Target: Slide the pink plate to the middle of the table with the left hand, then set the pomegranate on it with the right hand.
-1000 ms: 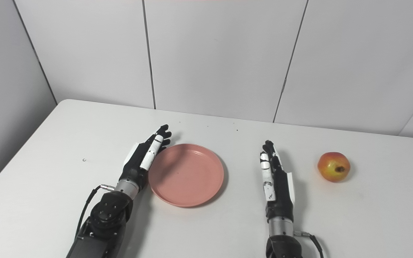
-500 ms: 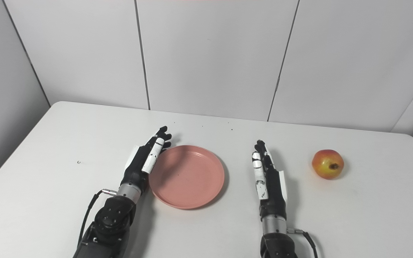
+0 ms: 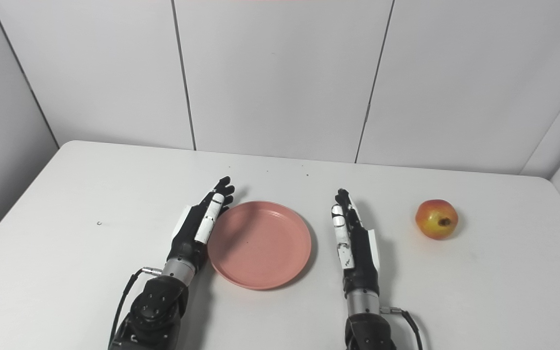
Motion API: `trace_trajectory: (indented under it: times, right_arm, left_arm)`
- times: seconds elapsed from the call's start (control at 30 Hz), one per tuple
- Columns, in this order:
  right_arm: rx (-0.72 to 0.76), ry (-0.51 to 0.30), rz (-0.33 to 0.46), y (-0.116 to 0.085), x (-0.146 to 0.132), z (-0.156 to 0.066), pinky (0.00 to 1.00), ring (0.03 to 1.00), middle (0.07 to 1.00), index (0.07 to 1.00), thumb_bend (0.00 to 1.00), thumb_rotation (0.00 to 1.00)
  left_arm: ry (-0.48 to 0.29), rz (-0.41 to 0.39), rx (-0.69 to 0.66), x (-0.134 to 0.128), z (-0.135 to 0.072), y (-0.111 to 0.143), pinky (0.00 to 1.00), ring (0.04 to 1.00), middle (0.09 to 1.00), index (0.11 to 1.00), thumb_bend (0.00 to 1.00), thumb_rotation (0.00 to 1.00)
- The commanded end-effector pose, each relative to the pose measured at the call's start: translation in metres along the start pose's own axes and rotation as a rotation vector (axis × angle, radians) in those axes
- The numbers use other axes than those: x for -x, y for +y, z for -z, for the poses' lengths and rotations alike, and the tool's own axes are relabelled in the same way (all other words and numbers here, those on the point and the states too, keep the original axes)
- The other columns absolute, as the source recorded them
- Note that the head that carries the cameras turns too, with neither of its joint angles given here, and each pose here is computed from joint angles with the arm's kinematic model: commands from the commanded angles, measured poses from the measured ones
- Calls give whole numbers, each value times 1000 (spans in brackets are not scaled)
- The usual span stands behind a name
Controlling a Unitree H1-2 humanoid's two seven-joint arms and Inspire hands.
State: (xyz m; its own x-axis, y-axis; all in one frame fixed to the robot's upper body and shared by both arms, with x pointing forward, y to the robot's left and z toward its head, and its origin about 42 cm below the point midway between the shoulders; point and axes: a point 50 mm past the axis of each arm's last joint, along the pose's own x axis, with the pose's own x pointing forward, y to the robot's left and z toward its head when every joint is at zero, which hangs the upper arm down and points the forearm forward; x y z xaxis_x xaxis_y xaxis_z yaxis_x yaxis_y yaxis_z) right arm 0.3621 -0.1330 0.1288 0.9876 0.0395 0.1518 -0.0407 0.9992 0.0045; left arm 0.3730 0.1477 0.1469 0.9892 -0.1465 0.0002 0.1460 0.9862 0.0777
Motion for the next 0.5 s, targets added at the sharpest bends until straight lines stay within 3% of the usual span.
trace_trajectory:
  times: [0.0,0.47]
  right_arm:
    - [-15,9,7,6,5,3,939,914,922,919,593,988]
    - [-20,12,15,7,5,3,939,908,917,914,609,988]
  left_arm:
    - [-43,55,24,1,-6,-11,930,935,934,913,408,1000]
    - [-63,47,129,6,2,-20,917,929,929,927,454,1000]
